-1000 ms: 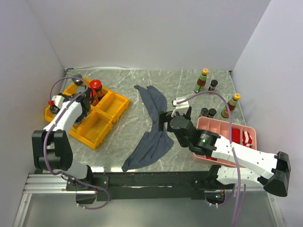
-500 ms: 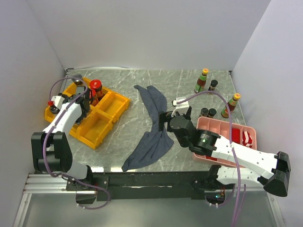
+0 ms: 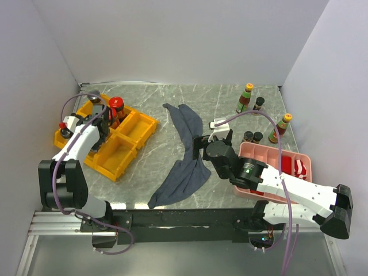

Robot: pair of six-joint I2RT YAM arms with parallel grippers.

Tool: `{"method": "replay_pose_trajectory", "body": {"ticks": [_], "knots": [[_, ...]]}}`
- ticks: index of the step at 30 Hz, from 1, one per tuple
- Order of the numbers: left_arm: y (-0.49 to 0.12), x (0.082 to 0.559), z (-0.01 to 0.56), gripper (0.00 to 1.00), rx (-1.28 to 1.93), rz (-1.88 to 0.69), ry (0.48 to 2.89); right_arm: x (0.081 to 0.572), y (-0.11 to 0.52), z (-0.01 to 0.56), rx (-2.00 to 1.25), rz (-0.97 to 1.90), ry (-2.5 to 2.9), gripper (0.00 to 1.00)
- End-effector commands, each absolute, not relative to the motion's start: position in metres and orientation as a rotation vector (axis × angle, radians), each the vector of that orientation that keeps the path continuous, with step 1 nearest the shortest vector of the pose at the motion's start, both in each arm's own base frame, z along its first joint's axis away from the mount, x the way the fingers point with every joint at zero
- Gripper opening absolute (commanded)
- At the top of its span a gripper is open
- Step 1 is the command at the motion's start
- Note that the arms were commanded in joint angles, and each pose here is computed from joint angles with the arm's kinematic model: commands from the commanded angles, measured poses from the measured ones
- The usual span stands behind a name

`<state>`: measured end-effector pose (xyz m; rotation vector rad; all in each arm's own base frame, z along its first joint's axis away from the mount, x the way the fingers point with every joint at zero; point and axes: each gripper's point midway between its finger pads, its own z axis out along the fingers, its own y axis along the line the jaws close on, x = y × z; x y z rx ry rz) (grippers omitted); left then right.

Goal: Organize the condiment bottles
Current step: Place the bottle in the storage box.

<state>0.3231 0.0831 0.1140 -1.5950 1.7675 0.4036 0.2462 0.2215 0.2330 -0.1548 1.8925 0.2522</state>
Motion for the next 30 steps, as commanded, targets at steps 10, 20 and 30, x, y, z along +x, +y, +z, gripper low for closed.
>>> {"method": "replay_pose_trajectory", "body": {"ticks": [10,20,30], "knots": [[0.081,0.325,0.191,0.75,-1.555,0.247,1.663,0.25,0.221,0.248,-0.116,0.273,1.862,1.0],[0.044,0.33,0.284,0.99,-1.148,-0.147,1.657,0.25,0.223,0.258,-0.088,0.308,1.846,1.0],[-0.034,0.334,0.281,0.99,-0.581,-0.451,1.929,0.289,0.203,0.251,0.09,0.296,1.955,1.0]]}}
